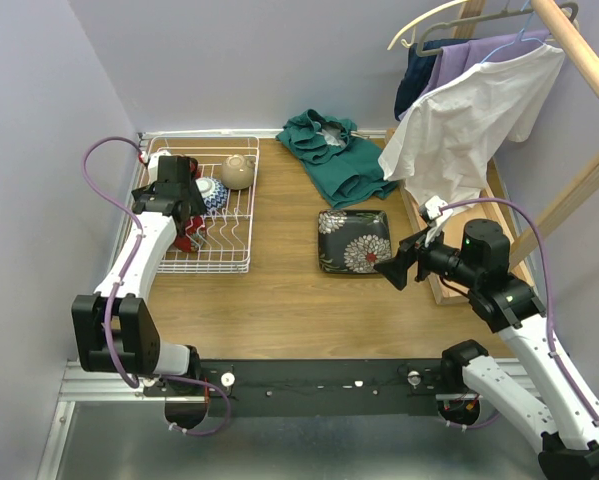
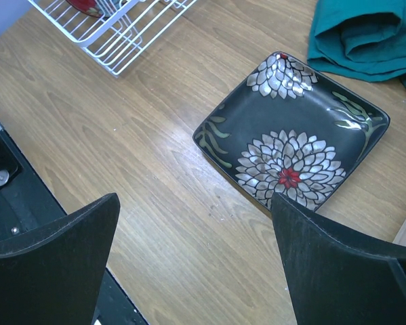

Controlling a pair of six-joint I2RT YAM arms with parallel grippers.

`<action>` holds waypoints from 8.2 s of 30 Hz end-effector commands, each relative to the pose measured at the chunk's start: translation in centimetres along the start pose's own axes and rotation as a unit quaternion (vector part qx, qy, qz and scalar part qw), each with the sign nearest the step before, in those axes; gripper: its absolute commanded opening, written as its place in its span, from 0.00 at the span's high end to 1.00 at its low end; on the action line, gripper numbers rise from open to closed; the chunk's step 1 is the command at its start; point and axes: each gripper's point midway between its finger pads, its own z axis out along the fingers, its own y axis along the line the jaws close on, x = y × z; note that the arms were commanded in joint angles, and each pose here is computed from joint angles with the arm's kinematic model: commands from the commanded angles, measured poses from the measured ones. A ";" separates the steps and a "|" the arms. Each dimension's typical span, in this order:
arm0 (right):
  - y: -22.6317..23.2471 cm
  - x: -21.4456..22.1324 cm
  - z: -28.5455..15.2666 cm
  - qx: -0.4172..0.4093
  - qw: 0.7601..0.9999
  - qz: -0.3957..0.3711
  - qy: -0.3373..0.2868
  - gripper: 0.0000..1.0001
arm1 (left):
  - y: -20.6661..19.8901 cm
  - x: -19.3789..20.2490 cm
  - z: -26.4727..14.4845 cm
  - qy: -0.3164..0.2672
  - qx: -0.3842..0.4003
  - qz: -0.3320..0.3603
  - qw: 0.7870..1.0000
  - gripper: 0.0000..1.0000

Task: Unload the mixed dishes from the dish rack
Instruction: Pick up the plate from the dish rack, then place the plate at the center of the board, then pick up the plate from the dish rack.

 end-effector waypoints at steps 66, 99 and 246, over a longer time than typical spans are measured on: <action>0.2 -0.6 1.2 -0.022 1.000 -0.007 0.008 0.00 | -0.3 0.9 1.9 -0.002 -0.015 0.127 0.992 0.80; 0.3 -1.0 1.1 -0.021 1.000 -0.011 0.000 0.00 | -2.3 -9.1 -8.8 -0.123 0.050 0.107 0.985 1.00; 0.3 1.0 2.5 -0.037 0.999 0.026 0.007 0.00 | 4.8 -0.8 3.8 0.007 -0.137 0.123 0.983 0.77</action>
